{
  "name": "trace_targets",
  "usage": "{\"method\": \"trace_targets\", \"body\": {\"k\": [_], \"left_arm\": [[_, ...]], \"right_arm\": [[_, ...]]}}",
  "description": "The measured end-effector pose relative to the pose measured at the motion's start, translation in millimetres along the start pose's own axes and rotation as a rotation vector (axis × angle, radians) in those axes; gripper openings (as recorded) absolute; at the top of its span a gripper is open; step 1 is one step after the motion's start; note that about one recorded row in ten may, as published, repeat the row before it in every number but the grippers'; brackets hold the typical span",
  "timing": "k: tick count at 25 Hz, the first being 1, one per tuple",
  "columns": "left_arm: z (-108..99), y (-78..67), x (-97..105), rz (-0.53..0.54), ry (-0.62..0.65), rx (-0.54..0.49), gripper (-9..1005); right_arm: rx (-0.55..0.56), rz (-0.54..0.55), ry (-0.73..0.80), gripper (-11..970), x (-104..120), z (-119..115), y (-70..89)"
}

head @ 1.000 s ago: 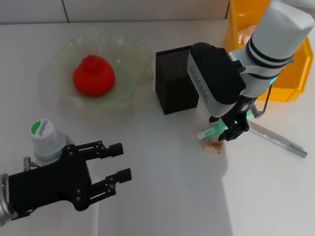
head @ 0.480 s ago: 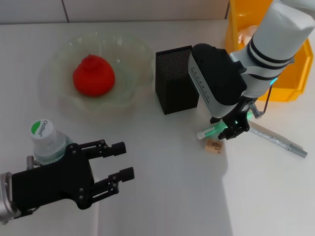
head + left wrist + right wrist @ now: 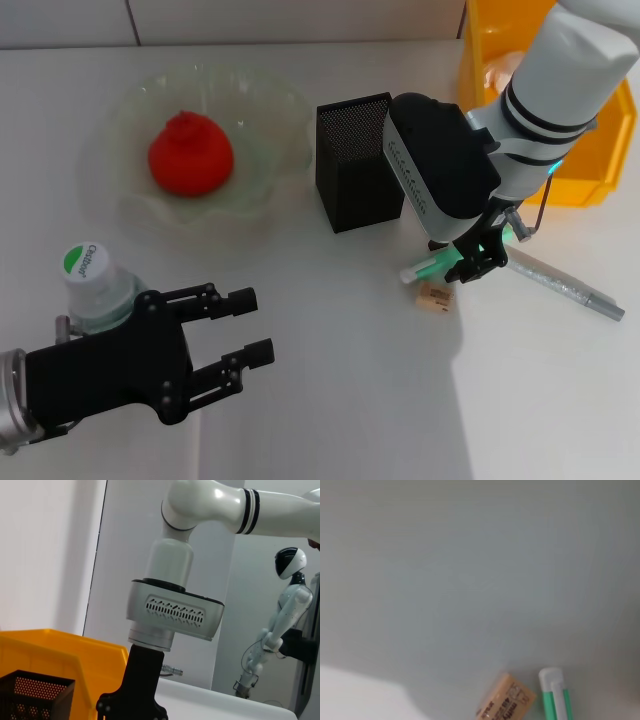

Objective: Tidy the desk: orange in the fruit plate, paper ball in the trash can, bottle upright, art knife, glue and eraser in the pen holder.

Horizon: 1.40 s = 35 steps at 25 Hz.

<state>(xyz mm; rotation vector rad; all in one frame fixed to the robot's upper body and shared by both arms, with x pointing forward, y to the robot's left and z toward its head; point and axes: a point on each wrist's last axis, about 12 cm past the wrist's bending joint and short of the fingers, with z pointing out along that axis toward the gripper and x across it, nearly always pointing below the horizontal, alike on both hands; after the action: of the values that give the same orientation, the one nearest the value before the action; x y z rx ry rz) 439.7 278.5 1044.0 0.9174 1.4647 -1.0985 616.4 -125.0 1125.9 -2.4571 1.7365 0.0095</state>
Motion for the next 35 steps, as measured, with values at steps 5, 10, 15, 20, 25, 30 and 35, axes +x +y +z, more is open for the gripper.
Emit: {"method": "trace_targets", "body": {"k": [5,10,15,20,25,30,35], "left_arm": [[2,0.8,-1,0.002,-0.001,0.002,519],[2,1.2,-1,0.003,-0.002,0.003,519],[2,1.3,-1,0.003,-0.002,0.002,519],[2,1.5,-1,0.003,-0.001,0.001,519],[1,1.0,0,0.001,0.000,-0.002,519],[0,0.4,0,0.001,-0.001,-0.003,520],[0,-0.6,0,-0.001,-0.005,0.000,520]], "right_arm": [[0.001,-0.001,0.004,382,1,2,0.5],[0.001,0.000,-0.002,375,0,2,0.6],[0.004,0.000,-0.009,230,-1,1,0.6],[0.021,0.005,-0.026,176,-1,-2,0.2],[0.038,0.010,-0.046,164,0,-5,1.3],[0.066,0.062,-0.127,164,7,-20,2.1],[0.105,0.192,-0.439,165,33,-58,13.4]]}}
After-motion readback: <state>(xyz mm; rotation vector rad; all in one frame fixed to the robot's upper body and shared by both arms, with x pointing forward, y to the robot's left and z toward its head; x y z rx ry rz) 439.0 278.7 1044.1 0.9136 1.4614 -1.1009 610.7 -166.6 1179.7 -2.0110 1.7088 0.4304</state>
